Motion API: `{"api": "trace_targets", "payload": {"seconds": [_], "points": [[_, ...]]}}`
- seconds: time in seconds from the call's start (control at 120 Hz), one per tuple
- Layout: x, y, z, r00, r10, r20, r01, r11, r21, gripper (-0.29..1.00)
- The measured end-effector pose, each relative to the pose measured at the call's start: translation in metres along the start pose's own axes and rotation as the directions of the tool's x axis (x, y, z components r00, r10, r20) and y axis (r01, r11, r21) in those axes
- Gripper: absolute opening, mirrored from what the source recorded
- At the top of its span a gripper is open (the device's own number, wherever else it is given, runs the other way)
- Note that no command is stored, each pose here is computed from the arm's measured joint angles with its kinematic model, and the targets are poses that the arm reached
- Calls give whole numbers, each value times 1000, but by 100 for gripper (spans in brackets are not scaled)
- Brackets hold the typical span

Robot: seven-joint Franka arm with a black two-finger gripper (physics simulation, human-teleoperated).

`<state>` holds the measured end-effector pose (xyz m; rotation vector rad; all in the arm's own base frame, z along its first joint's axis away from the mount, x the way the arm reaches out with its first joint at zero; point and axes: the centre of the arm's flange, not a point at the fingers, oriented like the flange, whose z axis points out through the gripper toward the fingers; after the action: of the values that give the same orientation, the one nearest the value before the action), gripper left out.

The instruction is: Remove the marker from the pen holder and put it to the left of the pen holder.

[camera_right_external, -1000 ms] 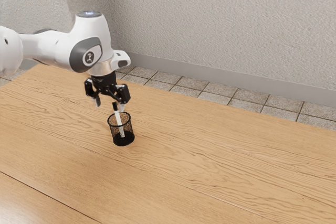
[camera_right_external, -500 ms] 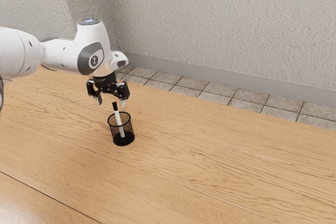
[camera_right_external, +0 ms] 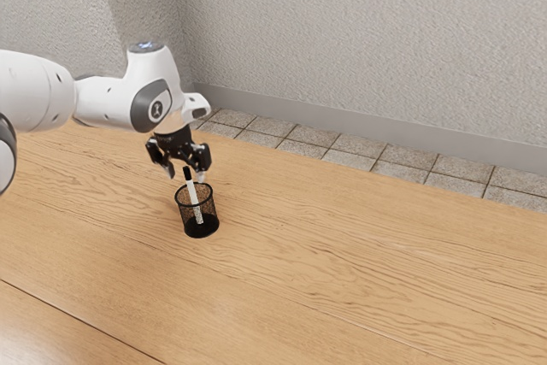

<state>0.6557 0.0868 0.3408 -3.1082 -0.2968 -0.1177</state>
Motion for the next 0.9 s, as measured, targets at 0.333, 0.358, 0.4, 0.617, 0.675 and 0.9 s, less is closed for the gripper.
{"api": "trace_targets", "payload": {"seconds": [0.333, 0.358, 0.4, 0.617, 0.675, 0.9], "points": [[-2, 1, -12, 1000, 26, -17, -26, 1000, -2, 2], [-5, 3, -13, 999, 30, -16, -30, 1000, -2, 1], [-11, 10, -17, 999, 41, -16, -42, 999, -3, 0], [-26, 27, -82, 991, 89, -104, -86, 996, 33, -5], [-16, 25, -116, 981, 105, -160, -95, 993, 68, -6], [24, -61, -111, 996, 11, -85, 4, 983, 183, -5]]}}
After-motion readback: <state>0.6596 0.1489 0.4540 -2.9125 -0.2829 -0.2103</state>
